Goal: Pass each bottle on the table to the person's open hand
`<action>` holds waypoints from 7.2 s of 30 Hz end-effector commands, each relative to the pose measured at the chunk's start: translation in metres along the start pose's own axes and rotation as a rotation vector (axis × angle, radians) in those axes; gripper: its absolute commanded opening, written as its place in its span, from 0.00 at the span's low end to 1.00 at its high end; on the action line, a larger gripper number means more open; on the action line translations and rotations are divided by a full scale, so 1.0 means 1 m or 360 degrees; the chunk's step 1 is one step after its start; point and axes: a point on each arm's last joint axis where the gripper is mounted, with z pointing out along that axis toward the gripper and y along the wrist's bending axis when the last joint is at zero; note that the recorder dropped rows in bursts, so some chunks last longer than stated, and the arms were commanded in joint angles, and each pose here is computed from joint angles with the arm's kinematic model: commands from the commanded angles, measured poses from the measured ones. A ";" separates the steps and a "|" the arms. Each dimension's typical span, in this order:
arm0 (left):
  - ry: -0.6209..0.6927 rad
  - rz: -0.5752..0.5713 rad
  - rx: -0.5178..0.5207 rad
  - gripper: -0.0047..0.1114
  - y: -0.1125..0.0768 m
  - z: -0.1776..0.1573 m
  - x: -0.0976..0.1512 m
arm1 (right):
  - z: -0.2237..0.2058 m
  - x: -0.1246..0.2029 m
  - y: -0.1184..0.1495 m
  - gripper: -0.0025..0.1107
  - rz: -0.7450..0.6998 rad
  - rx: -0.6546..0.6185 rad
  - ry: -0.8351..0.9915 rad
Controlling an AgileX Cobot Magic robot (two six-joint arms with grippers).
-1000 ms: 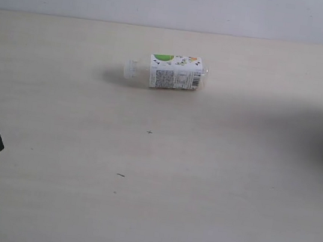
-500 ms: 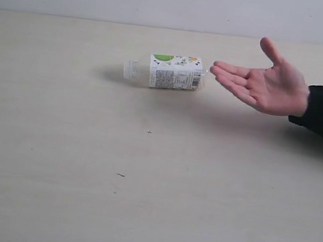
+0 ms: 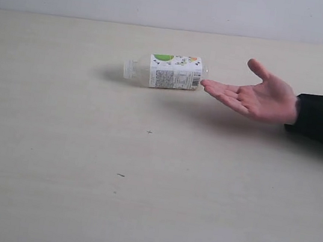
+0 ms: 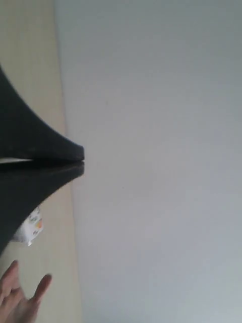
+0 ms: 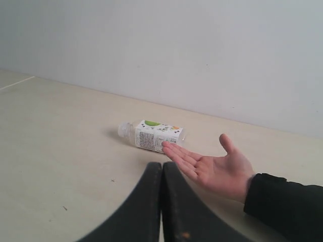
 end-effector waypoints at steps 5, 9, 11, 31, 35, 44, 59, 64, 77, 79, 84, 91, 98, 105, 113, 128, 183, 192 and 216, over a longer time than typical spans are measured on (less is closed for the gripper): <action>0.0260 0.0626 -0.0269 0.04 -0.033 0.097 -0.041 | 0.001 0.001 0.000 0.03 0.0002 0.0001 -0.0015; 0.0625 0.0877 -0.0415 0.04 -0.025 0.151 -0.045 | 0.001 0.001 0.000 0.03 0.0002 0.0001 -0.0015; 0.0689 0.0965 -0.0549 0.04 -0.014 0.173 -0.042 | 0.001 0.001 0.000 0.03 0.0002 0.0001 -0.0015; 0.0681 0.0532 -0.0589 0.04 0.039 0.245 -0.020 | 0.001 0.001 0.000 0.03 0.0002 0.0001 -0.0015; 0.0607 0.0092 0.0105 0.04 0.027 0.254 -0.009 | 0.001 0.001 0.000 0.03 0.0002 0.0001 -0.0015; 0.1712 0.0062 0.0969 0.04 0.030 0.274 0.048 | 0.001 0.001 0.000 0.03 0.0002 0.0001 -0.0015; 0.1753 0.1407 0.1147 0.04 -0.061 0.365 0.091 | 0.001 0.001 0.000 0.03 0.0002 0.0001 -0.0015; 0.1713 0.1410 0.1125 0.04 -0.063 0.372 0.099 | 0.001 0.001 0.000 0.03 0.0002 0.0001 -0.0015; 0.1601 0.1579 0.1180 0.62 -0.092 0.375 0.121 | 0.001 0.001 0.000 0.03 0.0002 0.0001 -0.0015; 0.1590 0.1581 0.1177 0.63 -0.093 0.377 0.128 | 0.001 0.001 0.000 0.03 0.0002 0.0001 -0.0015; 0.1577 0.1678 0.1220 0.63 -0.092 0.379 0.141 | 0.001 0.001 0.000 0.03 0.0002 0.0001 -0.0015; 0.1539 0.1805 0.1183 0.63 -0.087 0.385 0.152 | 0.001 0.001 0.000 0.03 0.0002 0.0001 -0.0015; 0.1578 0.1902 0.1160 0.63 -0.082 0.388 0.171 | 0.001 0.001 0.000 0.03 0.0002 0.0001 -0.0015; 0.1580 0.1913 0.1161 0.63 -0.080 0.390 0.187 | 0.001 0.001 0.000 0.03 0.0002 0.0001 -0.0015; 0.1626 0.1902 0.1175 0.50 -0.079 0.389 0.197 | 0.001 0.001 0.000 0.03 0.0002 0.0001 -0.0015; 0.1612 0.1881 0.1111 0.52 -0.078 0.392 0.202 | 0.001 0.001 0.000 0.03 0.0002 0.0001 -0.0015; 0.1609 -0.0796 0.0028 0.04 -0.254 0.321 0.109 | 0.001 0.001 0.000 0.03 0.0002 0.0001 -0.0015; 0.1719 -0.0893 -0.0004 0.21 -0.252 0.329 0.155 | 0.001 0.001 0.000 0.03 0.0002 0.0001 -0.0015; 0.1751 -0.0792 0.0019 0.56 -0.248 0.331 0.163 | 0.001 0.001 0.000 0.03 0.0002 0.0001 -0.0015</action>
